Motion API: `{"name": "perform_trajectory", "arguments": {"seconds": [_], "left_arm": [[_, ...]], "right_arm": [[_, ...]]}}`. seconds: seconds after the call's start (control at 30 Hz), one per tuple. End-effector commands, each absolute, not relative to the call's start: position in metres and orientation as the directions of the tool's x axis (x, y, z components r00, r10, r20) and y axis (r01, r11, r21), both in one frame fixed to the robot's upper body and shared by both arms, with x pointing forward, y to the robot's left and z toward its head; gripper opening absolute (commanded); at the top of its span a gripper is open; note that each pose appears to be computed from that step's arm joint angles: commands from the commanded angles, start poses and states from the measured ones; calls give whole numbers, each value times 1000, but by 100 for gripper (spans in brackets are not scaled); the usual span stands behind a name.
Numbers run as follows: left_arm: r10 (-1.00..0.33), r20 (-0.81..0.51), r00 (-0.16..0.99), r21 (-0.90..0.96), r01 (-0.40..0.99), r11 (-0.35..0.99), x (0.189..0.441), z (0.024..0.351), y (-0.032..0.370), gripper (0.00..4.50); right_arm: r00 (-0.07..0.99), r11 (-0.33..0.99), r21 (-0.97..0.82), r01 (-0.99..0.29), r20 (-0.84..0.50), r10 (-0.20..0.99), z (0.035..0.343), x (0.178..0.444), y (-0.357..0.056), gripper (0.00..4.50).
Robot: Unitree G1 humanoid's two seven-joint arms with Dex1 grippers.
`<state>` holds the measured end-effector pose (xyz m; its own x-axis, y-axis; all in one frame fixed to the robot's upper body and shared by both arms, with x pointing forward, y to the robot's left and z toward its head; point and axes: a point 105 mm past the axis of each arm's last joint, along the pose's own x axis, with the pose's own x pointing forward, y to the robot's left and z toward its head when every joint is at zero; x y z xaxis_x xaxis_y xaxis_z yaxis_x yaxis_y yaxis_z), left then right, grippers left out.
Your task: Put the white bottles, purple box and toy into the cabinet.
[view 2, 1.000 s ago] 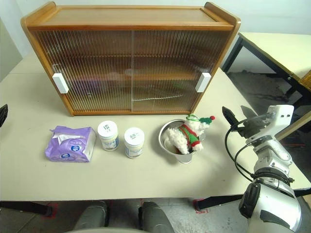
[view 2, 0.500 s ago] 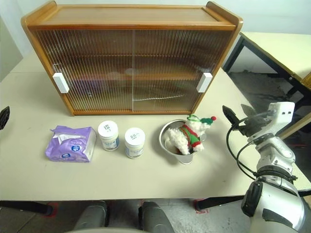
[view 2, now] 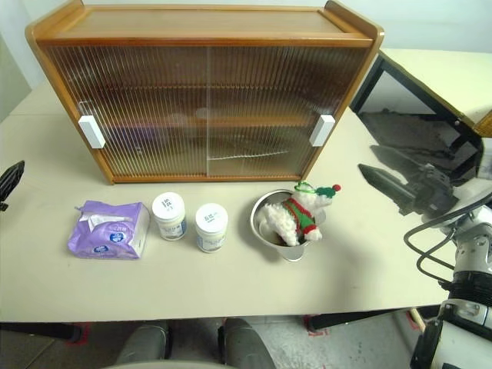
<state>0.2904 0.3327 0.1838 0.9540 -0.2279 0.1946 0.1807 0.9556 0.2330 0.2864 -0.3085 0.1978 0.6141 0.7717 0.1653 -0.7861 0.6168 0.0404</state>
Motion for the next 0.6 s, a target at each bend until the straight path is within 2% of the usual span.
{"name": "perform_trajectory", "arguments": {"seconds": [0.03, 0.17, 0.37, 0.6], "left_arm": [[-339, 200, 919, 260, 284, 923, 297, 195, 309, 143], [-358, 180, 916, 265, 305, 915, 310, 197, 295, 3], [-413, 157, 897, 285, 359, 889, 318, 195, 270, 3], [-426, 155, 891, 296, 370, 881, 331, 195, 260, 3]], "right_arm": [[524, 524, 37, -851, 113, 844, 197, 280, -274, 450], [508, 509, 15, -861, 101, 856, 197, 277, -261, 450], [518, 522, 9, -853, 131, 845, 195, 277, -256, 450], [526, 530, 15, -848, 137, 839, 191, 274, -253, 450]]}}
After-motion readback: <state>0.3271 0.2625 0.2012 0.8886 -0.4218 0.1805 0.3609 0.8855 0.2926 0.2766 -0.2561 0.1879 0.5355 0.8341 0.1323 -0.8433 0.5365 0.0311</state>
